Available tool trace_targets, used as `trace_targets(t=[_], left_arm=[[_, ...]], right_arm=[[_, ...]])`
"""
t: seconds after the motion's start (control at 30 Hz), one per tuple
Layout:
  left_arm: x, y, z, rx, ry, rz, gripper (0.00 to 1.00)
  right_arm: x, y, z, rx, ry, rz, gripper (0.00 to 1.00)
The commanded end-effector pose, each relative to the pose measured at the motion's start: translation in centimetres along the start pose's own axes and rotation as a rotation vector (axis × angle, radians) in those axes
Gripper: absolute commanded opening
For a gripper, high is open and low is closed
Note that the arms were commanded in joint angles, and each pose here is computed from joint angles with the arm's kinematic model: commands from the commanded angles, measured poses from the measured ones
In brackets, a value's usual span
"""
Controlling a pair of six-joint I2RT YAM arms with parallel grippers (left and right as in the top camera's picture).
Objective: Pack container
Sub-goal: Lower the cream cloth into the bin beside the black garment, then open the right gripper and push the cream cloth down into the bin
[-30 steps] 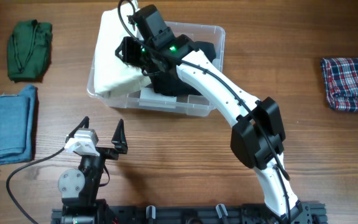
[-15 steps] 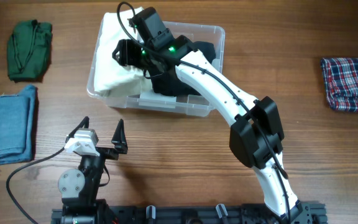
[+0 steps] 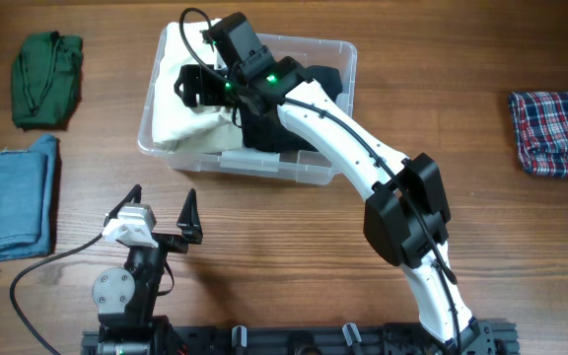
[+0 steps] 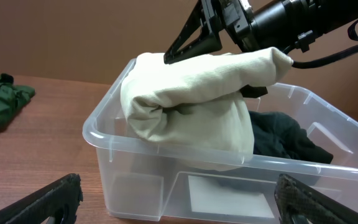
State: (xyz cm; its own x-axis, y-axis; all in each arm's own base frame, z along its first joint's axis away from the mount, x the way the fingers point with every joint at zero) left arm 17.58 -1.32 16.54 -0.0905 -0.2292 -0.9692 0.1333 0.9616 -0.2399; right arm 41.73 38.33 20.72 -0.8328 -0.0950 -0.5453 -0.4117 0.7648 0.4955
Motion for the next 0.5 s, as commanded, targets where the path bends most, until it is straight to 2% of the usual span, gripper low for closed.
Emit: trace_targets(t=[0.0,0.27,0.4,0.47], left_arm=[[0.0,0.1,0.0,-0.008,0.000,-0.009,1.00],[0.0,0.1,0.0,-0.008,0.000,-0.009,1.00],[0.0,0.1,0.0,-0.008,0.000,-0.009,1.00],[0.1,0.1,0.0,-0.008,0.001,-0.009,1.00]], right_arm=[[-0.7,-0.3,0.3,0.045,-0.045,-0.096,0.93],[-1.5,-1.1,-0.3,0.071,-0.063,-0.128,0.93],[-1.2,-1.9,-0.4,0.127,-0.050,-0.118,1.00],[-0.9,-2.1,-0.4,0.141,-0.036,-0.115,0.99]])
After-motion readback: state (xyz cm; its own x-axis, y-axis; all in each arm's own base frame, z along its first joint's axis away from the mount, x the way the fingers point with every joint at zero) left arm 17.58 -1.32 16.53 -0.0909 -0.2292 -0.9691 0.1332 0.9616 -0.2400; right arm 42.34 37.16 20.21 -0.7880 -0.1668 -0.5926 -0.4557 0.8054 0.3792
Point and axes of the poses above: each gripper's point midway between its finger pads, its own z axis out along the fingers, its own y axis along the line the jaws close on, x = y × z, the point moved 7 cm from there along -z, back along the fingers, and after that the axes turned 3 degrees about -z, right-handed, at the moved point
